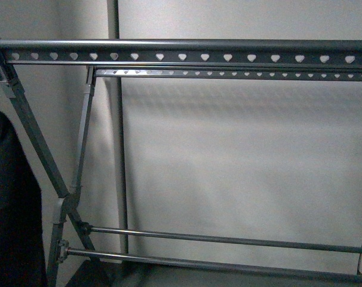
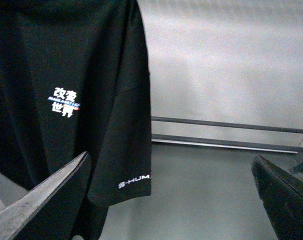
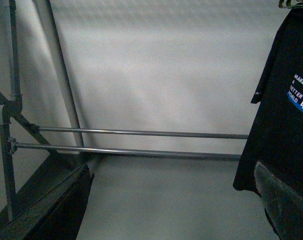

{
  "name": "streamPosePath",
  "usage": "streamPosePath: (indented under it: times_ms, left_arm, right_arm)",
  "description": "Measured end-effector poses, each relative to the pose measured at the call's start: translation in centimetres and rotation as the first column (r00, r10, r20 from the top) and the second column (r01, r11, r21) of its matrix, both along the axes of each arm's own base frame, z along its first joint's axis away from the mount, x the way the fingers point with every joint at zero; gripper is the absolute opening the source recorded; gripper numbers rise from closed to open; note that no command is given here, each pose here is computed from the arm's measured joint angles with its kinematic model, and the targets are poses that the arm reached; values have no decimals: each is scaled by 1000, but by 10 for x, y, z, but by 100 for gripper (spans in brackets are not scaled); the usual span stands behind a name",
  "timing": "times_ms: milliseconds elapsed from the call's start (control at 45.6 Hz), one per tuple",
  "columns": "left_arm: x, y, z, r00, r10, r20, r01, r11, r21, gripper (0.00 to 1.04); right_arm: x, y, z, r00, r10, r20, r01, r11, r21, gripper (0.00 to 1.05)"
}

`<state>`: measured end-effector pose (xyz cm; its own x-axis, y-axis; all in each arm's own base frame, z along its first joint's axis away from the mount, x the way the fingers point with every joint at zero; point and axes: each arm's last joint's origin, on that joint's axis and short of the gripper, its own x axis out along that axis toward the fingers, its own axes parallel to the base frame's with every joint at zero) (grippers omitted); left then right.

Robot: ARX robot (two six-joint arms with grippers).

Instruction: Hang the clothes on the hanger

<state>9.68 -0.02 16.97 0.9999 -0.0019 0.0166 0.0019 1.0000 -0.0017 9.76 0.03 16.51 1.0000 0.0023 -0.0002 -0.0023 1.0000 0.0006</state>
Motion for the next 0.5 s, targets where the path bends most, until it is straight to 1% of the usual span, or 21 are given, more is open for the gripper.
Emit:
streamPosePath:
  times_ms: [307,329,351,373,416,438,460,504]
  left_arm:
    - [0,0,0,1000,-1,-1,1,1000,0,98]
    - [0,0,-1,999,-27,-20,27,1000,12,98]
    - [1,0,-1,996,-77,-52,78,997,24,98]
    - [1,0,-1,993,-97,-73,99,995,22,98]
    - [5,2,0,975,-175,-139,177,984,0,98]
    - [8,3,2,970,-183,-160,182,983,-18,98]
    - [10,4,3,970,-176,-166,175,984,-24,98]
    - [23,13,19,981,-84,-177,71,994,-79,98]
  right_arm:
    - [0,0,0,1000,0,0,0,1000,0,97]
    - [0,0,0,1000,0,0,0,1000,0,97]
    - [0,0,0,1000,0,0,0,1000,0,97]
    - [0,0,0,1000,-1,0,1,1000,0,97]
    - [0,0,0,1000,0,0,0,1000,0,97]
    - [0,0,0,1000,0,0,0,1000,0,97]
    - [0,0,0,1000,3,0,-3,1000,0,97]
    - [0,0,0,1000,2,0,-2,1000,0,97]
